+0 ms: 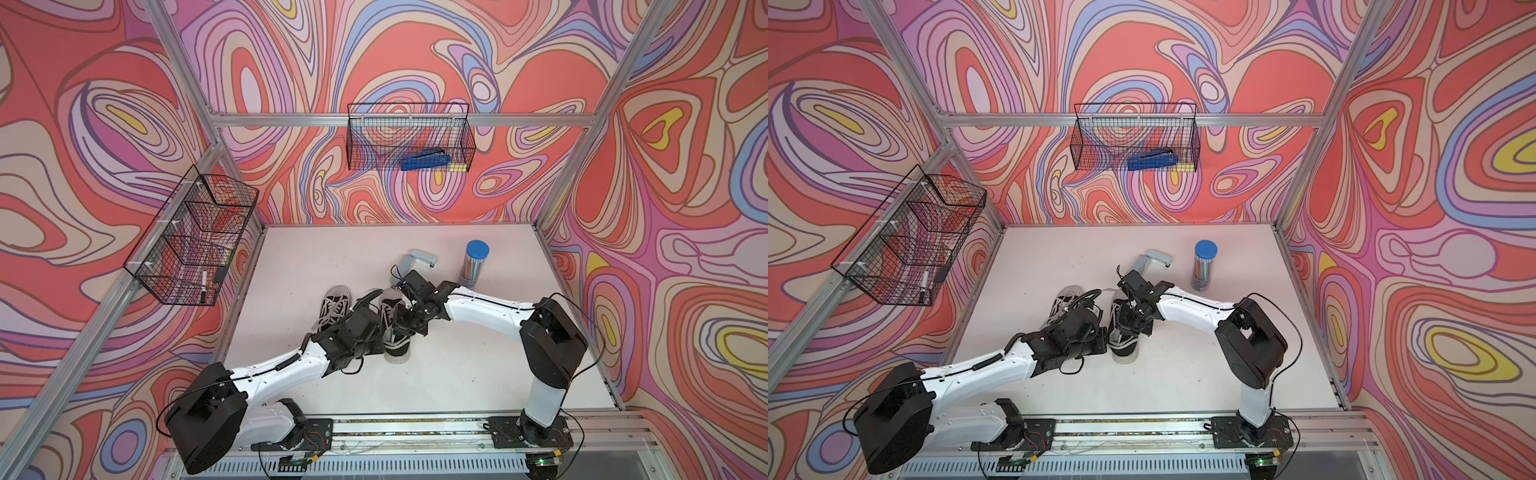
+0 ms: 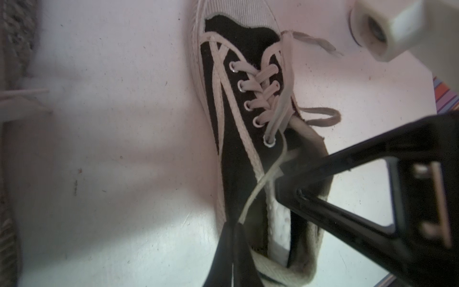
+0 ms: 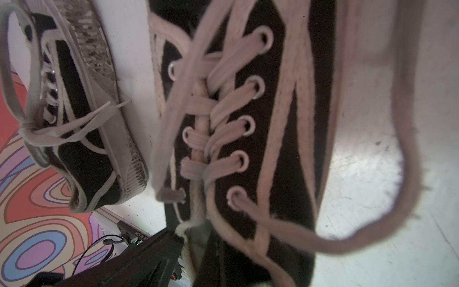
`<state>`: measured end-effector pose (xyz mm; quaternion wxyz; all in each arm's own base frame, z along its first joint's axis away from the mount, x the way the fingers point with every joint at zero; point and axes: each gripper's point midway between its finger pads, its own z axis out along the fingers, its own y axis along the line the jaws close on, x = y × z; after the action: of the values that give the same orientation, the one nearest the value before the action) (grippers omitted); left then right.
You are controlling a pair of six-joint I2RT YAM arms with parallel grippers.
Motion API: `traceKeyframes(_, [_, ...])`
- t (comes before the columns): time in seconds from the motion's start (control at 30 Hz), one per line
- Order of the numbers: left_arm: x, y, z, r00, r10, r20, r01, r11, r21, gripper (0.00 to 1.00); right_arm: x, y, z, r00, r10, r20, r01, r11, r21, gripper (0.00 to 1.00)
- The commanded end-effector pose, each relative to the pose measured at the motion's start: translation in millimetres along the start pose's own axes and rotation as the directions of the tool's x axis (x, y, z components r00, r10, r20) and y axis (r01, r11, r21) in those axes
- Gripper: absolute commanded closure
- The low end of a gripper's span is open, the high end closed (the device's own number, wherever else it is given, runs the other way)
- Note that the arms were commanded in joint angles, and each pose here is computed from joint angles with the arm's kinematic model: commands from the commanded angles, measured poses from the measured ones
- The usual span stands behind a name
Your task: Remove the insole from the shoe
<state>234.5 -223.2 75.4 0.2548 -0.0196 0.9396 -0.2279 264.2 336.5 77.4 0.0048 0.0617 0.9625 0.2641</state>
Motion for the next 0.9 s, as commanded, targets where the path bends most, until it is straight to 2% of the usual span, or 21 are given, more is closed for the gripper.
traceKeyframes(0.0, [17.8,20.8,-0.3,0.996,0.057,-0.071,-0.063,0.994,-0.090,1.00,-35.7,-0.3,-24.8,0.991,0.051,0.122,-0.046,0.998,-0.041,1.00])
traceKeyframes(0.3, [23.1,30.8,4.1,0.993,0.077,-0.087,-0.088,0.988,-0.126,1.00,-43.1,-2.2,-22.5,0.987,0.140,0.075,-0.129,0.982,-0.139,1.00])
traceKeyframes(0.53, [1.5,17.5,-8.8,0.997,0.077,-0.006,-0.077,0.992,-0.098,1.00,-43.3,-4.2,-13.4,0.987,0.150,0.057,-0.141,0.980,-0.142,1.00])
traceKeyframes(0.6, [-9.0,10.0,-18.1,0.997,0.069,0.038,-0.066,0.995,-0.073,0.88,-42.3,-6.0,-11.5,0.987,0.153,0.055,-0.144,0.980,-0.138,1.00])
traceKeyframes(0.7, [-24.6,-2.7,-35.1,0.993,0.052,0.110,-0.050,0.999,-0.018,0.77,-41.8,-7.3,-10.8,0.986,0.157,0.053,-0.149,0.979,-0.138,1.00])
traceKeyframes(0.87, [-40.9,-25.6,-58.3,0.983,0.026,0.183,-0.044,0.994,0.096,0.64,-40.4,-8.0,-8.4,0.986,0.160,0.047,-0.152,0.979,-0.139,1.00])
